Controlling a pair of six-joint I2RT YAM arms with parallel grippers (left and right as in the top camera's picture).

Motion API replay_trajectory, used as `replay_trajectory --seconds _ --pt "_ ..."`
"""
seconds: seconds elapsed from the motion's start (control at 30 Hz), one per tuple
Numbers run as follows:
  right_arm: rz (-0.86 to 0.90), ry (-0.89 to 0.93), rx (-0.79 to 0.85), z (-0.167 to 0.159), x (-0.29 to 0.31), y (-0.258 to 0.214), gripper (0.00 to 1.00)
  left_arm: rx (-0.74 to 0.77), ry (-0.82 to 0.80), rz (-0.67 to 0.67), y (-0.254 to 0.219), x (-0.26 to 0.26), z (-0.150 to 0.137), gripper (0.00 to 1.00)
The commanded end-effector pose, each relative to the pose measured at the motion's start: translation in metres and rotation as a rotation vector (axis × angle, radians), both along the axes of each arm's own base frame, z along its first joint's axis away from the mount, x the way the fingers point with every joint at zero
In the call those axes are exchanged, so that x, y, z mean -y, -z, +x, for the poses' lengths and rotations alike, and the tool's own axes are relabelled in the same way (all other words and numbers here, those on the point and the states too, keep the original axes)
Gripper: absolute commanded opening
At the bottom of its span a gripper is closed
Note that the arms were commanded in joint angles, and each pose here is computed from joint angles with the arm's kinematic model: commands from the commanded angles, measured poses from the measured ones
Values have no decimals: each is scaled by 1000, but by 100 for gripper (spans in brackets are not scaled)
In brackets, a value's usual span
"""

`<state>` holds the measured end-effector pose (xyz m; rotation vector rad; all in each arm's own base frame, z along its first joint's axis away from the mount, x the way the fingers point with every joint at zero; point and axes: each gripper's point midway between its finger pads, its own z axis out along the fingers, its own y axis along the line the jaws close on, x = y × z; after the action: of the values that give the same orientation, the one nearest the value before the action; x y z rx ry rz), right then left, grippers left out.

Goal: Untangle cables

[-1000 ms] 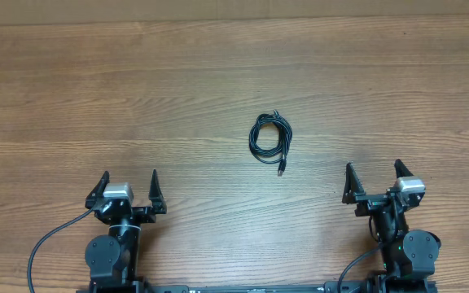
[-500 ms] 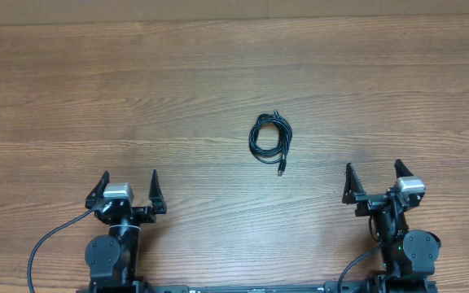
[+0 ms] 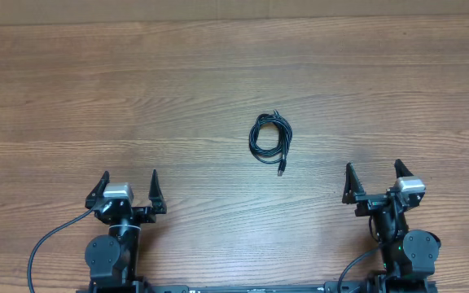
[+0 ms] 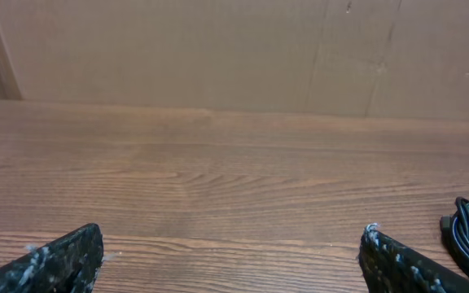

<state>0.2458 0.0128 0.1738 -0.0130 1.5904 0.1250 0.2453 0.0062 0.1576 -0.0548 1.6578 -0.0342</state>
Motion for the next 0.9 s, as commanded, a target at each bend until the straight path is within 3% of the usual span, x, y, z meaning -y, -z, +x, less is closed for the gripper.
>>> replay_trajectory --seconds 0.0,0.67,0.87 --pt "2 12 2 0 2 2 100 -2 -2 15 3 0 0 99" --pt "2 12 2 0 2 2 100 -27 50 -76 6 10 1 100" --pt "2 12 2 0 2 2 100 -39 33 -73 -22 7 4 100"
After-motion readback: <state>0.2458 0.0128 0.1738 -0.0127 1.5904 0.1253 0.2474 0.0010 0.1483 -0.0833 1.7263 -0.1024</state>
